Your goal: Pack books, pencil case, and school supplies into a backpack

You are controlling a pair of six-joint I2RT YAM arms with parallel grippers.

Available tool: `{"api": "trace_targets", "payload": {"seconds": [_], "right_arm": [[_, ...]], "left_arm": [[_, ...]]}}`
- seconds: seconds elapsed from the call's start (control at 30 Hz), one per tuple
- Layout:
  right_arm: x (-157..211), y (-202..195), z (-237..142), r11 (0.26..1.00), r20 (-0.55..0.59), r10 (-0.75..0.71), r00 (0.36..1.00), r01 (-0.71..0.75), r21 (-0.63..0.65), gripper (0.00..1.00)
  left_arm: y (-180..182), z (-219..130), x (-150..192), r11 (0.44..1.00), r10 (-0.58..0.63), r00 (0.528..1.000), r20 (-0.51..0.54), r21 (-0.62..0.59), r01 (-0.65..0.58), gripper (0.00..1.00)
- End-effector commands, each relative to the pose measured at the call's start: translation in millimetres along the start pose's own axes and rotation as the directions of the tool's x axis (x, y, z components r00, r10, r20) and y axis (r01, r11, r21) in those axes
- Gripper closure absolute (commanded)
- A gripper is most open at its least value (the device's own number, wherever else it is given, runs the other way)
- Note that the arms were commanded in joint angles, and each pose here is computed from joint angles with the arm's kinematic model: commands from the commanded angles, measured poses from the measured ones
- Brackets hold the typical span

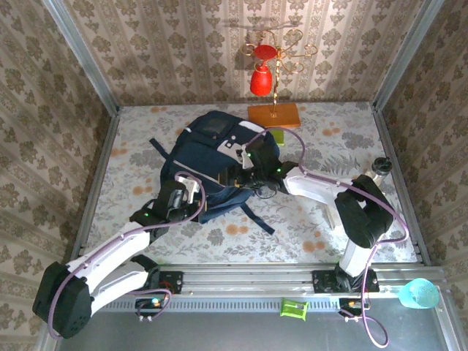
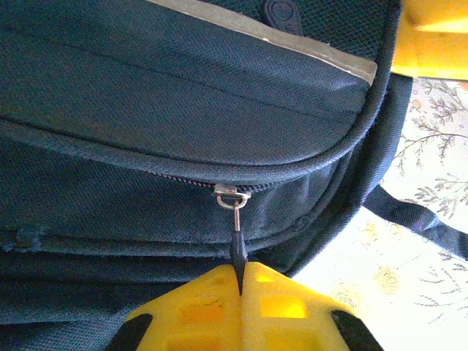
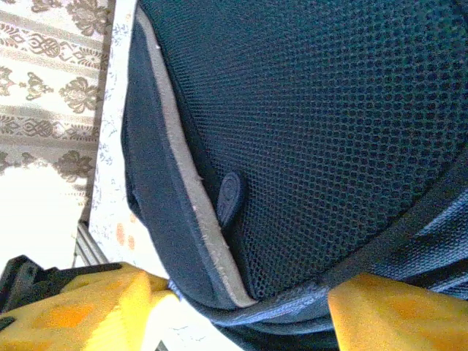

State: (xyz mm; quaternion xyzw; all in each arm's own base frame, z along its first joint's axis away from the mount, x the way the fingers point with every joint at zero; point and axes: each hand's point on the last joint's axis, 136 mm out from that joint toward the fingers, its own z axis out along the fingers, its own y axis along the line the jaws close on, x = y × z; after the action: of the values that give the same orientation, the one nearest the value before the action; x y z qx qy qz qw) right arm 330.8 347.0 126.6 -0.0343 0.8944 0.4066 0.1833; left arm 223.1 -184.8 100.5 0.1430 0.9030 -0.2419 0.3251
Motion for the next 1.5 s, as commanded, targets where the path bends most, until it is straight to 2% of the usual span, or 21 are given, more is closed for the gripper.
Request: {"api": "trace_targets", "payload": {"seconds": [0.0, 0.07, 0.23, 0.37, 0.5, 0.7, 0.93, 1.03, 1.13, 1.23, 1.37, 1.43, 1.47], "right_arm": [[-7, -5, 10, 0.998, 0.064, 0.051, 0.997, -0.053, 0.021, 0.40], [-7, -11, 11, 0.997, 0.079, 0.053, 0.995, -0.057, 0.045, 0.49], [-10, -26, 11, 0.994, 0.121, 0.056, 0.991, -0.066, 0.084, 0.82], [-15, -34, 3, 0.993, 0.144, 0.042, 0.989, -0.057, 0.104, 1.00], [-17, -39, -11, 0.991, 0.139, 0.011, 0.990, -0.028, 0.128, 1.00], [-21, -50, -38, 0.989, 0.080, -0.037, 0.996, 0.025, 0.144, 1.00], [-22, -63, -64, 0.990, -0.014, -0.063, 0.998, 0.065, 0.124, 1.00], [-26, -73, -74, 0.988, -0.044, -0.077, 0.996, 0.082, 0.132, 1.00], [-31, -79, -81, 0.986, -0.040, -0.070, 0.997, 0.075, 0.148, 0.99], [-29, -69, -80, 0.991, -0.010, -0.060, 0.998, 0.060, 0.115, 0.78], [-16, -66, -84, 0.991, 0.050, -0.036, 0.998, 0.029, 0.132, 0.53], [-8, -67, -82, 0.990, 0.073, -0.019, 0.997, 0.009, 0.140, 0.43], [-5, -68, -81, 0.990, 0.082, -0.007, 0.997, -0.005, 0.142, 0.42]], "left_arm": [[-3, -1, 12, 0.999, 0.037, 0.999, -0.039, 0.010, -0.037, 1.00], [2, 0, 14, 0.999, 0.047, 0.998, -0.048, -0.021, -0.048, 1.00], [9, 2, 17, 0.996, 0.060, 0.996, -0.064, -0.060, -0.064, 1.00], [14, 2, 18, 0.993, 0.070, 0.995, -0.071, -0.087, -0.076, 1.00], [21, 1, 19, 0.988, 0.073, 0.994, -0.076, -0.127, -0.082, 1.00], [37, -5, 20, 0.972, 0.086, 0.993, -0.080, -0.213, -0.101, 1.00], [44, -14, 18, 0.962, 0.071, 0.996, -0.060, -0.260, -0.084, 1.00], [45, -18, 18, 0.961, 0.070, 0.996, -0.053, -0.266, -0.081, 1.00], [33, -15, 17, 0.977, 0.073, 0.996, -0.049, -0.195, -0.081, 1.00], [16, -11, 15, 0.992, 0.059, 0.997, -0.039, -0.105, -0.063, 1.00], [3, -11, 14, 0.997, 0.057, 0.998, -0.036, -0.044, -0.058, 1.00], [-2, -12, 14, 0.998, 0.060, 0.997, -0.039, -0.024, -0.061, 1.00], [-3, -12, 15, 0.998, 0.061, 0.997, -0.039, -0.020, -0.062, 1.00]]}}
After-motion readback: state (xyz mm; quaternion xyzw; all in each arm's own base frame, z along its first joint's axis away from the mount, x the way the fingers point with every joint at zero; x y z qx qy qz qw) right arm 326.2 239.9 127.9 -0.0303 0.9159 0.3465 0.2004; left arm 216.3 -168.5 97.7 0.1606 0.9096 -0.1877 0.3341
